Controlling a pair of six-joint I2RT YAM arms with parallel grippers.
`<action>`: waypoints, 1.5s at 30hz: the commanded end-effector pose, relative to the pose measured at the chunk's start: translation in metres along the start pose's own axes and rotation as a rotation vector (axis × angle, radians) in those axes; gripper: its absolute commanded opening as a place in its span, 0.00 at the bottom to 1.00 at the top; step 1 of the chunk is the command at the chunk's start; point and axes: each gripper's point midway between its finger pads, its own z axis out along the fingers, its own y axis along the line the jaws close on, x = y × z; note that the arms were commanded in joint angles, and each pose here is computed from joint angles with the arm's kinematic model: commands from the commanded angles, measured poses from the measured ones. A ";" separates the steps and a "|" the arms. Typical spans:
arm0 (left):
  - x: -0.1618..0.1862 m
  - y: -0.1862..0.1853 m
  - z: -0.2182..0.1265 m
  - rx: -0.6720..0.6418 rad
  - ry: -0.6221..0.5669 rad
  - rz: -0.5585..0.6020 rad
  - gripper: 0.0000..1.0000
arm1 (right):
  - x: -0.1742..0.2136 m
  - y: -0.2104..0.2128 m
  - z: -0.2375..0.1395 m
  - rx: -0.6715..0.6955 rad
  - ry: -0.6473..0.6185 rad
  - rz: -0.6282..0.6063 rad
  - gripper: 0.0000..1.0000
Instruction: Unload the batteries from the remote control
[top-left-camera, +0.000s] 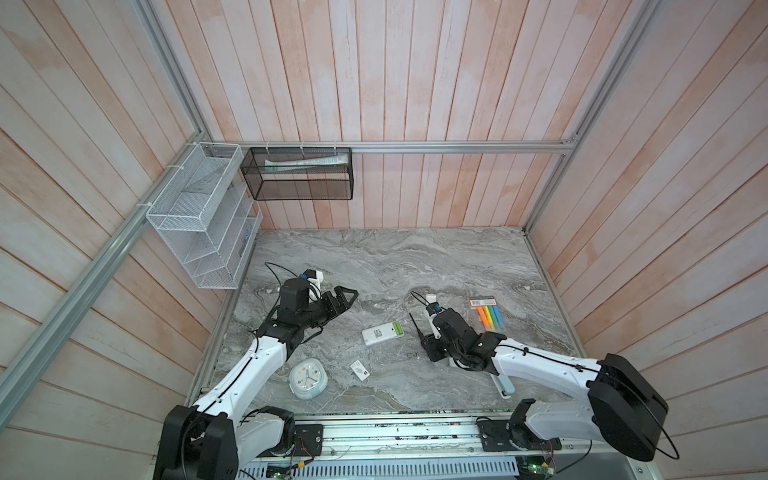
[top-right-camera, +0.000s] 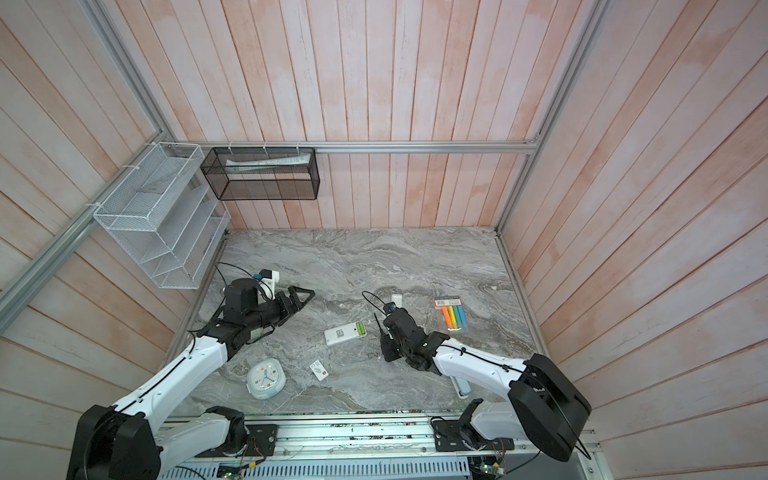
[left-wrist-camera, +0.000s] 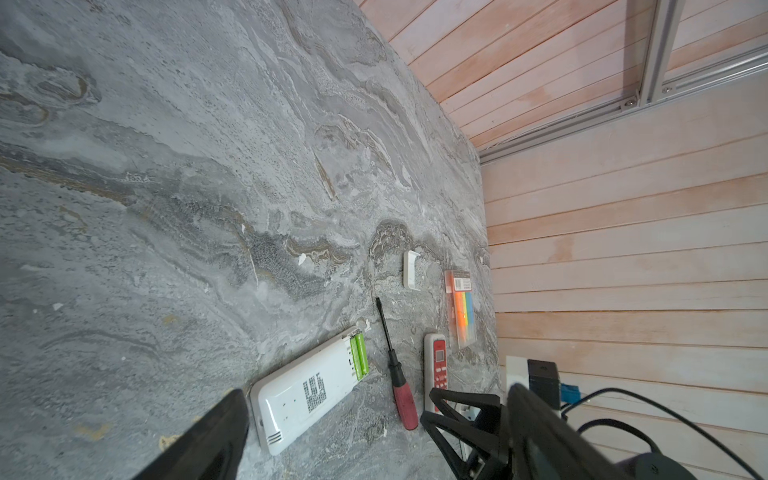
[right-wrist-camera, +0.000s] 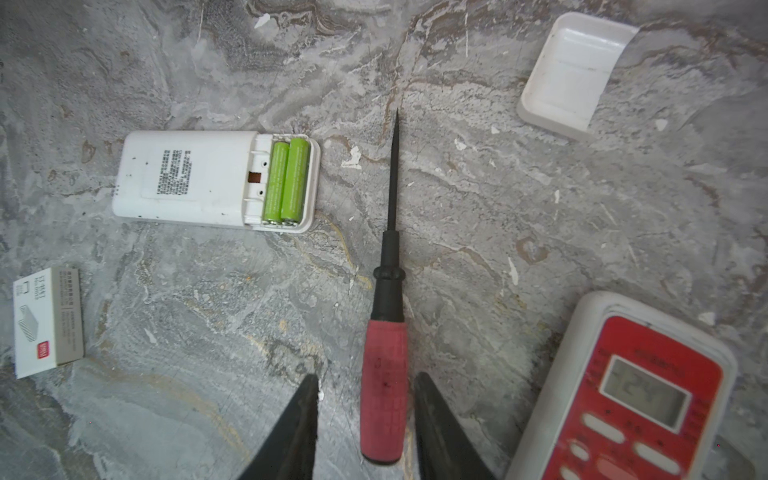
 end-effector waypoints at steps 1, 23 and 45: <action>0.000 0.001 0.005 0.001 -0.012 0.000 0.97 | 0.010 0.001 0.009 -0.005 0.020 0.022 0.39; 0.004 -0.009 0.010 0.063 0.002 0.030 0.96 | 0.021 0.004 0.021 -0.029 0.056 0.032 0.06; 0.007 -0.037 0.018 0.275 -0.098 -0.046 0.79 | -0.068 0.113 -0.054 -0.605 -0.138 0.014 0.05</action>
